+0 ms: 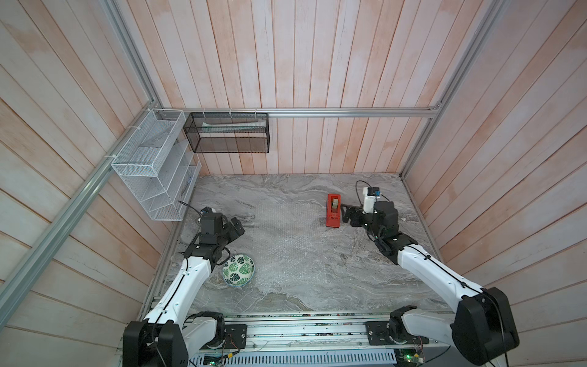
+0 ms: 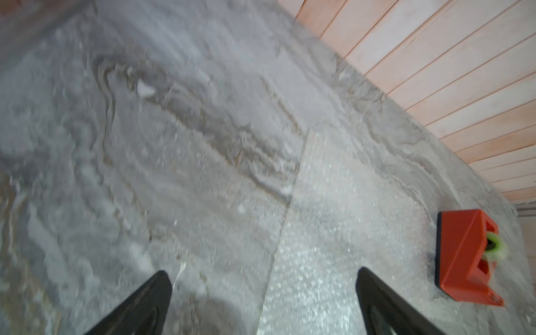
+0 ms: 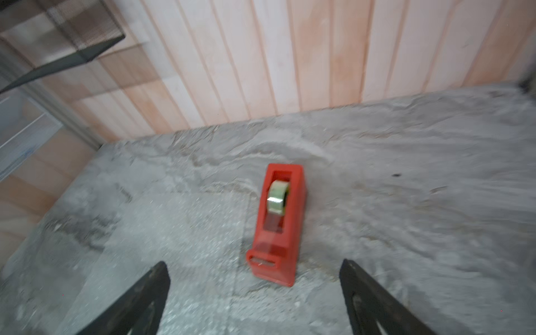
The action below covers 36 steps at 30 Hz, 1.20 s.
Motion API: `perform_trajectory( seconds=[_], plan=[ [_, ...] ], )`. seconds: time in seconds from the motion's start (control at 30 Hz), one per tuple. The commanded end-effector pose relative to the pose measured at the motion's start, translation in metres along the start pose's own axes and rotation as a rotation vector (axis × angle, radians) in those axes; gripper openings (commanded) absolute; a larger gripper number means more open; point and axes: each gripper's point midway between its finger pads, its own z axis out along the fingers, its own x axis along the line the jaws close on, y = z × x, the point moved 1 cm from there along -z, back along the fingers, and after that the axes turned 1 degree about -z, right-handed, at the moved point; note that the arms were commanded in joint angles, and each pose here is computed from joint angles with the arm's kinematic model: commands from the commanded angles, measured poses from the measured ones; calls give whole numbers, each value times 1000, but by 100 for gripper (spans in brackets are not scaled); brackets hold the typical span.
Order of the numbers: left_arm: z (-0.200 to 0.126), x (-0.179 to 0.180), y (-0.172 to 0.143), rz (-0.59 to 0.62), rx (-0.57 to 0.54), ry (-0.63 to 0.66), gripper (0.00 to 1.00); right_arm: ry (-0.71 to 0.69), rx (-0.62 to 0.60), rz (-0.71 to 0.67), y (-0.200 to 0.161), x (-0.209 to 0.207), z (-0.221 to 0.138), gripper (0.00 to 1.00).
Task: Wrap bowls in bubble wrap
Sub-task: Pick up the bowl from the center of the board.
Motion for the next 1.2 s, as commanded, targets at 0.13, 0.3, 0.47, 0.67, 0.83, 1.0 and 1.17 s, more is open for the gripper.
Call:
perform_trajectory(
  seconds=[0.13,0.3,0.47,0.67,0.83,1.0,1.17],
  plan=[
    [-22,31,-30,-117,89,70,100,199,429,20,-120,140,24,89],
    [-25,37,-25,-131,83,44,100,294,630,-20,-177,215,40,85],
    [-29,36,-20,-149,61,15,100,369,679,-77,-200,273,41,83],
    [-21,32,-22,-199,54,-56,100,404,764,-120,-230,301,48,77],
    [-16,41,-23,-236,38,-57,100,391,803,-143,-248,307,59,69],
    [-17,50,-21,-264,11,-55,100,393,835,-165,-263,309,68,54],
    [-18,53,-23,-272,7,-53,100,406,850,-186,-270,314,76,37]
  ],
)
